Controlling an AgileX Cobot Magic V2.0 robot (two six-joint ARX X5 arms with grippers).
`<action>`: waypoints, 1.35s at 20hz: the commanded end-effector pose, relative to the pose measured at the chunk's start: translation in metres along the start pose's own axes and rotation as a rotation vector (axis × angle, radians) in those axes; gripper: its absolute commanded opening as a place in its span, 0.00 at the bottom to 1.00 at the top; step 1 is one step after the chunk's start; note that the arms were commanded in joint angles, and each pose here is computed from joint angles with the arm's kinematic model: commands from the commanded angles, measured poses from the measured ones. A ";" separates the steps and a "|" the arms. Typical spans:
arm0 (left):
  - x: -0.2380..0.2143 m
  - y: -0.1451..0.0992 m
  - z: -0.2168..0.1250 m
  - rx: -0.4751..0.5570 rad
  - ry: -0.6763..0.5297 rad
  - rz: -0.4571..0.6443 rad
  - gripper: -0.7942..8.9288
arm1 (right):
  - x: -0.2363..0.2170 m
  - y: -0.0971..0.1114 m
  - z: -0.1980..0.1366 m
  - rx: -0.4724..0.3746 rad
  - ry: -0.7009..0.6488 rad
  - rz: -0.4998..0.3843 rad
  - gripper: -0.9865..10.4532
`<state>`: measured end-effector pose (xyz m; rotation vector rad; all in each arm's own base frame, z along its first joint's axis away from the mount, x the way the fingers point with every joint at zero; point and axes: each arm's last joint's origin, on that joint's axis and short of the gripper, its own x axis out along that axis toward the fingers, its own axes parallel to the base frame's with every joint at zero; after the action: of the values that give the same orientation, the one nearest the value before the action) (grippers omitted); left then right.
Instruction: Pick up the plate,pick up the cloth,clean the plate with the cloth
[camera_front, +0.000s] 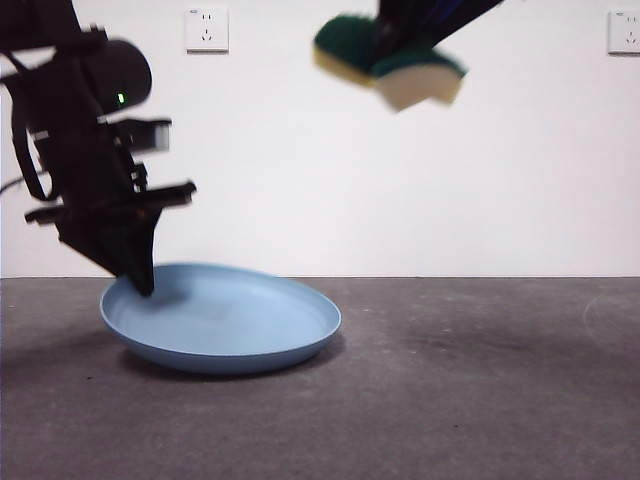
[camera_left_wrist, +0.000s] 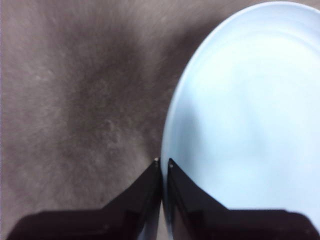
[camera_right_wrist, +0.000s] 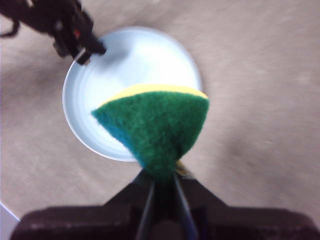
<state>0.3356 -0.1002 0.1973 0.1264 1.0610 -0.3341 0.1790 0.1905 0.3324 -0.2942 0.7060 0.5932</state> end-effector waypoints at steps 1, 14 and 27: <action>0.020 0.005 -0.005 0.008 0.050 0.066 0.07 | -0.015 -0.004 -0.006 0.007 -0.005 -0.015 0.07; 0.015 0.005 -0.004 -0.039 0.030 0.098 0.48 | -0.044 -0.023 -0.011 0.065 -0.039 -0.056 0.07; -0.123 -0.022 -0.018 -0.071 -0.308 0.021 0.47 | 0.056 -0.066 -0.009 0.190 0.160 -0.126 0.07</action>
<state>0.2618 -0.0905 0.3024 0.0259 0.7504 -0.2886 0.2458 0.1561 0.2968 -0.2207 0.8700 0.3820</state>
